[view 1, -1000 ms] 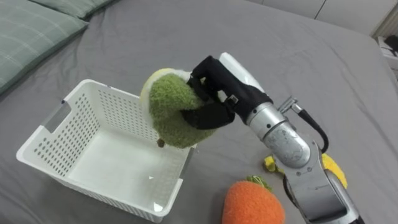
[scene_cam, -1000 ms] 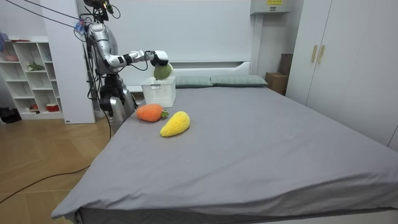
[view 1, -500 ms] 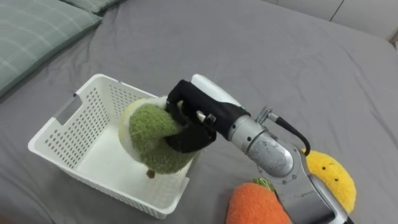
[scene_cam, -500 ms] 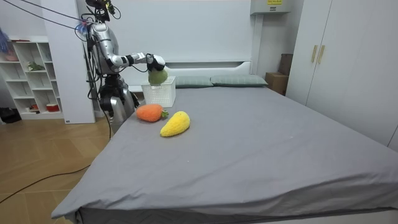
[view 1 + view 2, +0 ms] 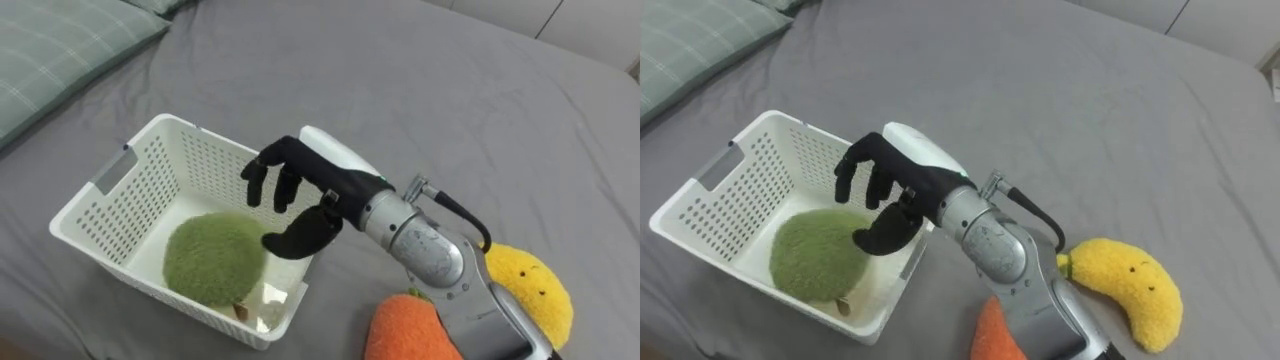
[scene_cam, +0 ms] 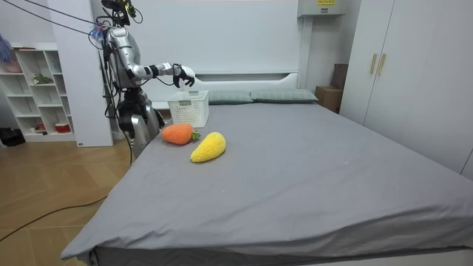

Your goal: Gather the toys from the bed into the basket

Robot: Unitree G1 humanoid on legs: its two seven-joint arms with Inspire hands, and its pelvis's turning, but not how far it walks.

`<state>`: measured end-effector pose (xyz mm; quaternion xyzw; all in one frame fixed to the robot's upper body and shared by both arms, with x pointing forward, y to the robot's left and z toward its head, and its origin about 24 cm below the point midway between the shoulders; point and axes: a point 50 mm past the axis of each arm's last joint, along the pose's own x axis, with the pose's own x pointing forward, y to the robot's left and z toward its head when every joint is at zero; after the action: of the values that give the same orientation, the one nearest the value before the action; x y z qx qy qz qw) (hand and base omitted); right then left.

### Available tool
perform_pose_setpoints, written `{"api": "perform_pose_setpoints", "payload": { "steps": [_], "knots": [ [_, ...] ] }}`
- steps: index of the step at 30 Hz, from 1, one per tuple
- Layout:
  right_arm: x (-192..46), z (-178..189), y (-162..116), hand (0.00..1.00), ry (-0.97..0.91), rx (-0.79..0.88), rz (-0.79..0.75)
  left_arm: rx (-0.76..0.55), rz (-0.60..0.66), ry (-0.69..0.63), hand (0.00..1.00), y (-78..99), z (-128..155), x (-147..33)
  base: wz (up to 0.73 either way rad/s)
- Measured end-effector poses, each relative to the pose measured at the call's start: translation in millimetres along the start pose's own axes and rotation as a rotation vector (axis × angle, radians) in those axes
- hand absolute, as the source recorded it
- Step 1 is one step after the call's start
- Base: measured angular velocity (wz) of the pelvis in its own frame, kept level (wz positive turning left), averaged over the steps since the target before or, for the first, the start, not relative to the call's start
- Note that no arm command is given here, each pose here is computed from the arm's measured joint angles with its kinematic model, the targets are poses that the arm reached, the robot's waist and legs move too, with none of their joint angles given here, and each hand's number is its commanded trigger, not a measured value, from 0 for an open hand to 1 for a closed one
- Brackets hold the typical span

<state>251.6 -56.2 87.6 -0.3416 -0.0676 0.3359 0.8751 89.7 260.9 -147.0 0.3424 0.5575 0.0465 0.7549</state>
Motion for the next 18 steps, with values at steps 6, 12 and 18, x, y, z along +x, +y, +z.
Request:
{"api": "perform_pose_setpoints", "payload": {
  "steps": [6,12,18],
  "knots": [
    [0.4,-1.0,0.5,0.0,0.006,0.003,-0.01,0.001,0.001,0.001,0.0,0.4,-0.4,0.1,0.0],
    [0.6,-1.0,0.6,0.0,0.005,0.007,-0.022,0.001,0.008,0.002,0.0,1.1,-0.7,0.1,0.0],
    [0.7,0.0,-0.7,0.0,-0.006,0.025,-0.078,0.002,0.017,0.007,0.0,0.9,-2.1,0.1,0.0]
  ]
}}
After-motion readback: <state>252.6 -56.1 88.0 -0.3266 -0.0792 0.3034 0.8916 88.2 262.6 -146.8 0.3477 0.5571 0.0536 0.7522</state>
